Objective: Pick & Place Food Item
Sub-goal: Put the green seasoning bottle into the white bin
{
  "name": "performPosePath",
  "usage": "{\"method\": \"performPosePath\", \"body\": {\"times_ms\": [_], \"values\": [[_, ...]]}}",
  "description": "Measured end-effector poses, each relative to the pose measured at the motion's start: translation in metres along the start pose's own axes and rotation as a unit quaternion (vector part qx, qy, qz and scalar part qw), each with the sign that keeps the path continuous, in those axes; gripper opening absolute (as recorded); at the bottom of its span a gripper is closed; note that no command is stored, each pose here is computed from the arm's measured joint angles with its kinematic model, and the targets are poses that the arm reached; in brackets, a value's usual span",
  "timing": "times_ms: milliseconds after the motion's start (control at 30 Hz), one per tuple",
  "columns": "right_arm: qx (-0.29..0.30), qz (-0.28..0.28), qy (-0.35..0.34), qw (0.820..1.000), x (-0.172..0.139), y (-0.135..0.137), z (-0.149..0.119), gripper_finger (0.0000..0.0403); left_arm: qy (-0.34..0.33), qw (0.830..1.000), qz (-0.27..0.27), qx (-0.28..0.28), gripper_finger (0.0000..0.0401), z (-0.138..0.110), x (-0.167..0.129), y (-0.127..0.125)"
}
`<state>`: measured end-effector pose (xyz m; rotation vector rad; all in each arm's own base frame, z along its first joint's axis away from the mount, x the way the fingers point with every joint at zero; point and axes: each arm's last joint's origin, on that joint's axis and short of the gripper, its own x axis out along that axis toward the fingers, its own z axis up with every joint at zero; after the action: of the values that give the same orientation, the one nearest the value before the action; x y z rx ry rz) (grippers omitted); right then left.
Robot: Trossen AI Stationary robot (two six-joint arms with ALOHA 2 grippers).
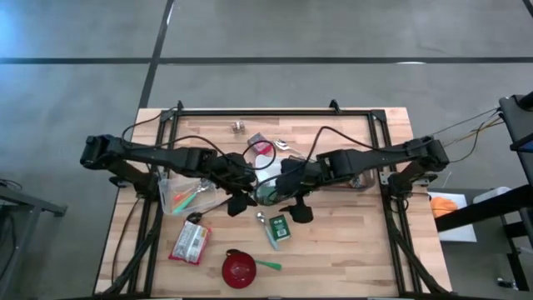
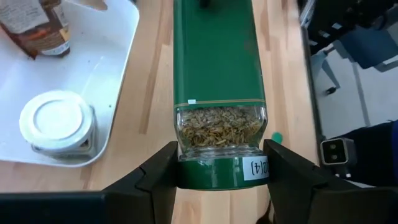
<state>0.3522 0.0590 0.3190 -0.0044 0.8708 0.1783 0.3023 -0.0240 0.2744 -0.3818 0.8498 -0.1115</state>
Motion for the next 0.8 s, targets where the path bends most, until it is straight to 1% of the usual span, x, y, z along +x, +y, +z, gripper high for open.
{"method": "performPosePath", "body": {"times_ms": [233, 467, 667, 733, 800], "values": [[0.017, -0.010, 0.027, 0.999, 0.010, -0.011, 0.005, 0.0361, -0.010, 1.000, -0.009, 0.003, 0.0188, 0.006, -0.004, -0.004], [0.022, -0.014, 0.028, 0.999, 0.010, -0.017, 0.005, 0.0361, -0.008, 1.000, -0.011, 0.008, 0.0188, 0.005, -0.004, -0.005], [0.028, -0.001, 0.043, 0.999, 0.012, -0.019, 0.003, 0.0360, -0.023, 0.999, -0.018, 0.012, 0.0188, 0.008, -0.004, -0.006], [0.032, 0.001, 0.049, 0.998, 0.017, -0.018, 0.002, 0.0354, -0.028, 0.999, -0.023, 0.014, 0.0188, 0.009, -0.004, -0.007], [0.036, 0.002, 0.055, 0.998, 0.020, -0.019, 0.001, 0.0339, -0.030, 0.999, -0.026, 0.014, 0.0188, 0.010, -0.004, -0.007]]}}
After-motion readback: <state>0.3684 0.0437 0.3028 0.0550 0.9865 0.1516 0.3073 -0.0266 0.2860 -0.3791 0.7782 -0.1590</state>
